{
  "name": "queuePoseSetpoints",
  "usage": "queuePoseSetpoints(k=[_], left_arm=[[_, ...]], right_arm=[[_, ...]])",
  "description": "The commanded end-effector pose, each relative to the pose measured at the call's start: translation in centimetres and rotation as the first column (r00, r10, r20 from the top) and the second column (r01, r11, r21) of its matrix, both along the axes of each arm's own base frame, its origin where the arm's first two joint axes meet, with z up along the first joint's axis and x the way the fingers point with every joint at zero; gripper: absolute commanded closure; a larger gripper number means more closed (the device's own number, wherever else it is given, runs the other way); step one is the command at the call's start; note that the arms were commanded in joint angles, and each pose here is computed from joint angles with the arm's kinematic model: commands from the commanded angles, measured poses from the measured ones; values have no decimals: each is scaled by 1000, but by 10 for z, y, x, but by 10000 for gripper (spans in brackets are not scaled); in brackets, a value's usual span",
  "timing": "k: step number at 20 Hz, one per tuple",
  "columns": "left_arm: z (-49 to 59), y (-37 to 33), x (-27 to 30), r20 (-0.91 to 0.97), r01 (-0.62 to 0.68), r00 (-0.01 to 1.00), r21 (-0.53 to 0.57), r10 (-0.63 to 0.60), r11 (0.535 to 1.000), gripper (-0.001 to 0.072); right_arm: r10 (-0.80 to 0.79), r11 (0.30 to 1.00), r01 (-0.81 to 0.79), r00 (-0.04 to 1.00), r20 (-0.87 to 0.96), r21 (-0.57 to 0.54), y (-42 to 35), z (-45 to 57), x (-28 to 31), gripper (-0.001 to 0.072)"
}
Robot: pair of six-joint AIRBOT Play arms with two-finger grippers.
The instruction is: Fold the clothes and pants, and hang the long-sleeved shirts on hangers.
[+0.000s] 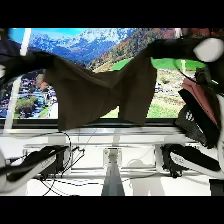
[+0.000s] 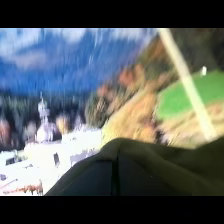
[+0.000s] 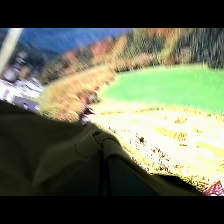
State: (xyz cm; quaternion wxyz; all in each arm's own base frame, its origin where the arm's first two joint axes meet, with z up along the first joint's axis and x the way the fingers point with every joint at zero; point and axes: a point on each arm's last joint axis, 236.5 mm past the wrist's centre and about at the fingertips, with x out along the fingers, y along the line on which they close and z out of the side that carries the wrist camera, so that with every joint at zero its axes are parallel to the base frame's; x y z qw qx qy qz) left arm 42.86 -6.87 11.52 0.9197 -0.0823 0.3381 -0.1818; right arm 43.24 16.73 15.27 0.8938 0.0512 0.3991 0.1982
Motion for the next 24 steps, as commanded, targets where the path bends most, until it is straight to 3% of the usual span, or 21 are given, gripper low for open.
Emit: queuePoseSetpoints(k=[1,4,8,11,13,17,21,22,23,24], left_arm=[[-127,7,30,-238,-1,971,7,3,1000,694],[-141,9,52,-239,-50,970,-27,42,998,694],[-100,18,86,-106,-110,989,-41,105,993,694],[-57,22,106,-2,-116,993,-40,116,992,694],[-33,22,115,52,-114,992,-41,116,993,694],[-23,10,129,123,-132,983,-34,135,991,694],[-16,-23,142,208,-132,969,-21,133,991,684],[-14,-26,145,233,-133,964,1,129,991,538],[-14,-26,146,252,-130,961,34,117,991,185],[-13,-23,147,266,-130,958,65,108,989,6]], right_arm=[[-31,998,24,989,-145,-50,4,-105,43,701],[-74,997,72,994,-80,-34,6,-129,77,701],[-181,983,176,978,100,57,-5,-96,118,701],[-343,931,334,938,40,146,-49,-96,130,702],[-410,900,411,911,-37,146,-82,-107,126,701],[-434,888,452,885,-170,87,-112,-130,104,701],[-428,890,448,885,-184,84,-110,-131,101,700],[-427,891,447,885,-185,82,-110,-130,100,646],[-430,890,450,882,-191,77,-113,-131,99,443],[-433,890,452,878,-202,59,-118,-134,96,169]])
